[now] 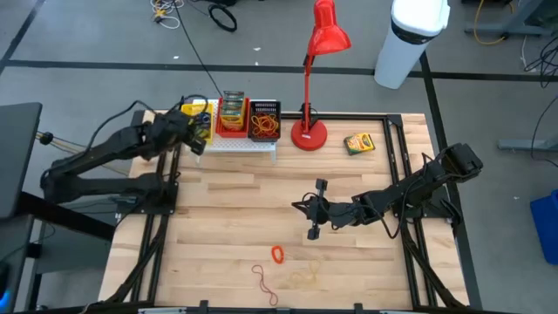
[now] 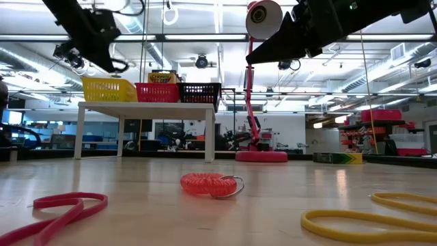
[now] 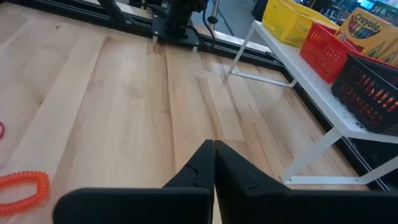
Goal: Pick & Place Office Desk Supplies
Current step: Put the black spring rubber band into the yellow bin on the shelf, then put the yellow rubber band into the black bin on the shelf
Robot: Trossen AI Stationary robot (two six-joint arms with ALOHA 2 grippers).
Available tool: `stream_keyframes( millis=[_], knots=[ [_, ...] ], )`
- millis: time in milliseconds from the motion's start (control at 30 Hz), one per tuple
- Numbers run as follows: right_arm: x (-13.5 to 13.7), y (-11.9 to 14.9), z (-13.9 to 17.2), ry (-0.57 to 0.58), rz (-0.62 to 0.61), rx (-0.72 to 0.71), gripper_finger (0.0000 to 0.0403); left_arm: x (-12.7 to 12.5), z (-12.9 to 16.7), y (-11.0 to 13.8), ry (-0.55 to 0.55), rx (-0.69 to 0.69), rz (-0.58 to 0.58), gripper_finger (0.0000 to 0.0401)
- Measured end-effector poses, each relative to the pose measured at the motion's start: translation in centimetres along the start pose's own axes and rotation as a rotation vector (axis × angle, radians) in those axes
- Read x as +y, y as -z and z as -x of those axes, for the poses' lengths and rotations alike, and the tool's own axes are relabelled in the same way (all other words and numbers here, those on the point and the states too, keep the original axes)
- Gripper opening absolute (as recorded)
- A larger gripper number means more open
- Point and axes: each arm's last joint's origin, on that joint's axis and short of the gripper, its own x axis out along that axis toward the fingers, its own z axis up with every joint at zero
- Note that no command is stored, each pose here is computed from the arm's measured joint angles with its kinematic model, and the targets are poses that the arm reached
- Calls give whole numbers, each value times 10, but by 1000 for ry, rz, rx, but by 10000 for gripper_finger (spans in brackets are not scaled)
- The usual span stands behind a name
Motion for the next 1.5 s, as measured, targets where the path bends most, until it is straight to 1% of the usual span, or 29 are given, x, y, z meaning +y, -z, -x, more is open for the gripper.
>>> stream_keyframes(
  millis=[100,233,367,467,600,733,833,900,967,1033,1133,1267,1367,1433,1500],
  knots=[
    [0,0,0,0,-2,-1,12,5,-12,-4,-28,39,4,39],
    [0,0,0,0,-4,-1,21,8,-24,-10,-1,61,7,60],
    [0,0,0,-13,-4,-2,11,12,-32,-11,-13,89,4,81],
    [1,0,0,-17,-4,-2,4,13,-36,-11,-27,101,-20,97],
    [1,0,0,-17,-4,-2,11,14,-35,-11,-30,99,-31,124],
    [1,0,0,-18,-16,-2,17,17,-29,-12,-22,73,-45,161],
    [1,0,0,-18,-36,-2,15,19,-19,-15,32,34,-58,187],
    [1,0,0,-18,-39,-2,14,21,-10,-16,102,1,-67,193],
    [0,0,0,-17,-49,-2,14,20,-1,-15,184,-30,-69,186],
    [-1,0,-1,-11,-62,-1,13,17,6,-12,277,-77,-81,167],
    [-1,0,-1,-11,-90,-1,8,4,8,-1,433,-176,-103,121],
    [3,0,2,-27,-123,-2,5,-19,2,19,603,-312,-118,56],
    [13,0,7,-59,-102,29,5,-38,-1,36,723,-414,-170,14],
    [18,-2,11,-76,-106,76,3,-50,-3,49,798,-473,-205,7],
    [22,-6,15,-87,-132,127,3,-61,-5,60,871,-540,-213,8]
  ],
)
